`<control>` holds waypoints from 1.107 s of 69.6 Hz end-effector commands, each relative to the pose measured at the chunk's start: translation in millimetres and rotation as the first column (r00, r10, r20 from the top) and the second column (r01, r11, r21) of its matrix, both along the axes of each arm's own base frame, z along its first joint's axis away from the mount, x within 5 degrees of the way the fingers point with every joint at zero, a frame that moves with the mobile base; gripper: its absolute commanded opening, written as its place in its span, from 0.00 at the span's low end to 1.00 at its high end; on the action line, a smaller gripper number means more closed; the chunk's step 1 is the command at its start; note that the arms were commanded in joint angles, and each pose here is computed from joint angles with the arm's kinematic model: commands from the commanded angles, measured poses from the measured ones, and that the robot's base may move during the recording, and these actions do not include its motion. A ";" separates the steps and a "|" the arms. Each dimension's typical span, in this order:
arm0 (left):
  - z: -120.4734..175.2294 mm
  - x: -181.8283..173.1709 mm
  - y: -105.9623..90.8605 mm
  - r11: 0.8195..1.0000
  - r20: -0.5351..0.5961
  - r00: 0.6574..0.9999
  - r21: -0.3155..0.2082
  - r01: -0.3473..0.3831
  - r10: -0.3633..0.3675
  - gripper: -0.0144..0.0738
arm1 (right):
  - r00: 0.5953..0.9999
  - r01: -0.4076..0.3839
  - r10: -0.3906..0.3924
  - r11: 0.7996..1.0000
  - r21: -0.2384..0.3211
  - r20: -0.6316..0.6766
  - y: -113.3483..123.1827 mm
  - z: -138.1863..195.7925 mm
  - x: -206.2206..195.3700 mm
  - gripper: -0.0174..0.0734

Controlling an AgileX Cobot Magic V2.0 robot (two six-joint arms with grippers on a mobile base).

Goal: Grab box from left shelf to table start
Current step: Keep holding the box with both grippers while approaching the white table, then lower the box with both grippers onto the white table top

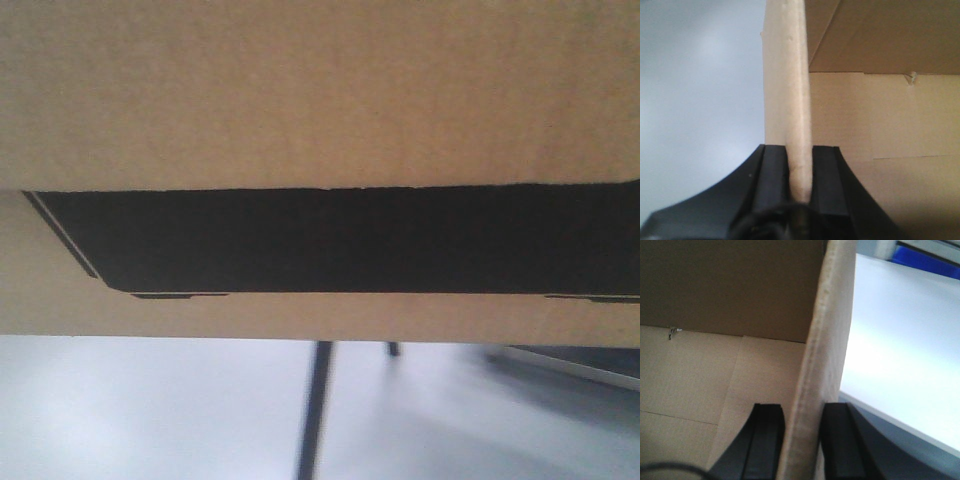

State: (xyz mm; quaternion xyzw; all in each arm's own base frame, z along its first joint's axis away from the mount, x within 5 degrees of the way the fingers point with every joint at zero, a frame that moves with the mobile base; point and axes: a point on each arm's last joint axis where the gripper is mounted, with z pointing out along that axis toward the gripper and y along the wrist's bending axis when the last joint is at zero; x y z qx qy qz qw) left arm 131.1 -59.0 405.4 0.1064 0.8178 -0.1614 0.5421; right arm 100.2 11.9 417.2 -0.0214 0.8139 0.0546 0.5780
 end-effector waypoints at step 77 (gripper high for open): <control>29.8 -5.8 -6.2 0.978 0.144 0.989 -0.198 0.062 -0.033 0.05 | 0.981 -0.026 0.010 0.996 0.083 0.192 3.1 25.4 1.2 0.25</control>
